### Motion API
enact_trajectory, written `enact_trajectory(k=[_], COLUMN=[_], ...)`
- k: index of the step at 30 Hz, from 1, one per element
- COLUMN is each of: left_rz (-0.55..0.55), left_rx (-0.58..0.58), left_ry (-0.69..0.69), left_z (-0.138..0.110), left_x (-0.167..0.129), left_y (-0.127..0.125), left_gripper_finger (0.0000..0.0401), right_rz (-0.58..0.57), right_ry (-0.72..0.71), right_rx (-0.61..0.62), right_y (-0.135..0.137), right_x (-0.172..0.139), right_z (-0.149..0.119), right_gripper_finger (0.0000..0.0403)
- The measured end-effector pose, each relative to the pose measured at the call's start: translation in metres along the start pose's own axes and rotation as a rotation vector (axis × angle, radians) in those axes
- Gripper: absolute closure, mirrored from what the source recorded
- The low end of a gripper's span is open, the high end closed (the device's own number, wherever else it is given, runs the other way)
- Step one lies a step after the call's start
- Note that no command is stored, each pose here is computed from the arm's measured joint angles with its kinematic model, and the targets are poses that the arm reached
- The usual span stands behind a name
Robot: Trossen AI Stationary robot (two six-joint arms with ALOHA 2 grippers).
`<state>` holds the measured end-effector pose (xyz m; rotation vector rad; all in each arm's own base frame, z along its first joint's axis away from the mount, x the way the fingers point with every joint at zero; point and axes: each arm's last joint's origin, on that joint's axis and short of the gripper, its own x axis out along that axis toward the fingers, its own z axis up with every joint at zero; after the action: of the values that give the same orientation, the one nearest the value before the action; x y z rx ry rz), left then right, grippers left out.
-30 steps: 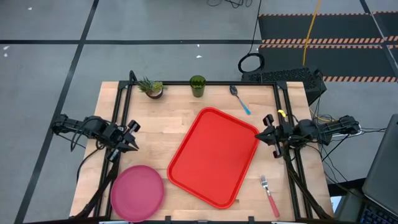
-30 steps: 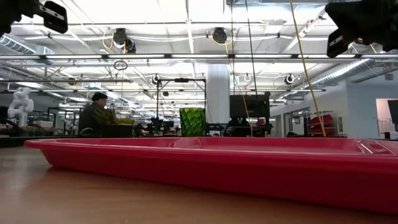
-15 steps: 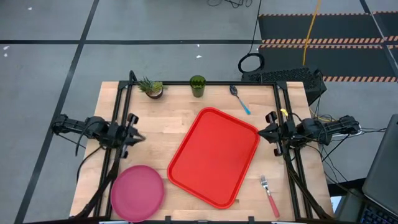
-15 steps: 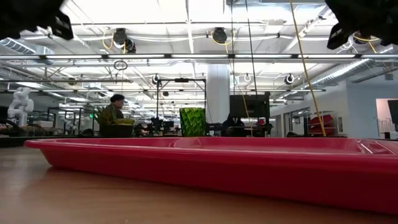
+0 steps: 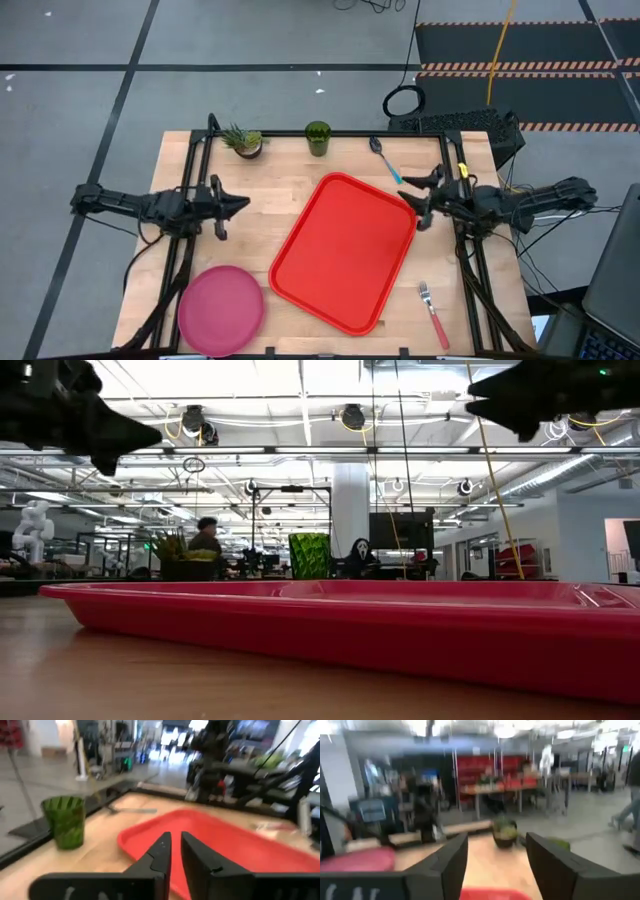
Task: Pick and place plate/cup/fork/spoon on tray
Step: Adjust the red serving tray
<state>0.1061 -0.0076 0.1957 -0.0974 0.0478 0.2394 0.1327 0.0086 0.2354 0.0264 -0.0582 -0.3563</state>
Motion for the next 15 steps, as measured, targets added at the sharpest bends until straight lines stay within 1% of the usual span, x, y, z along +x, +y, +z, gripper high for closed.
enact_trajectory(k=[2,5,8,10,12,14,15], left_rz=[0.022,0.049,0.08,0.099,0.114,0.105,0.083], left_rx=[0.02,0.051,0.111,0.169,0.209,0.214,0.204], left_ry=[0.05,0.108,0.222,0.318,0.402,0.454,0.474], left_z=[0.01,0.036,0.06,0.071,0.077,0.079,0.078], left_x=[0.004,0.014,0.026,0.034,0.043,0.051,0.055], left_y=[-0.001,-0.006,-0.011,-0.013,-0.015,-0.018,-0.02], left_gripper_finger=[0.0329,0.0294,0.0262,0.0244,0.023,0.022,0.0216], right_rz=[-0.036,-0.095,-0.139,-0.156,-0.176,-0.206,-0.221], right_ry=[0.076,0.245,0.422,0.551,0.69,0.84,0.916], right_rx=[-0.031,-0.096,-0.161,-0.178,-0.17,-0.167,-0.163], right_y=[0.004,0.009,0.013,0.012,0.009,0.004,0.002], right_x=[0.012,0.031,0.051,0.062,0.073,0.081,0.084], right_z=[0.014,0.032,0.048,0.053,0.052,0.041,0.034], right_gripper_finger=[0.0203,0.0209,0.0217,0.0219,0.0218,0.0214,0.0211])
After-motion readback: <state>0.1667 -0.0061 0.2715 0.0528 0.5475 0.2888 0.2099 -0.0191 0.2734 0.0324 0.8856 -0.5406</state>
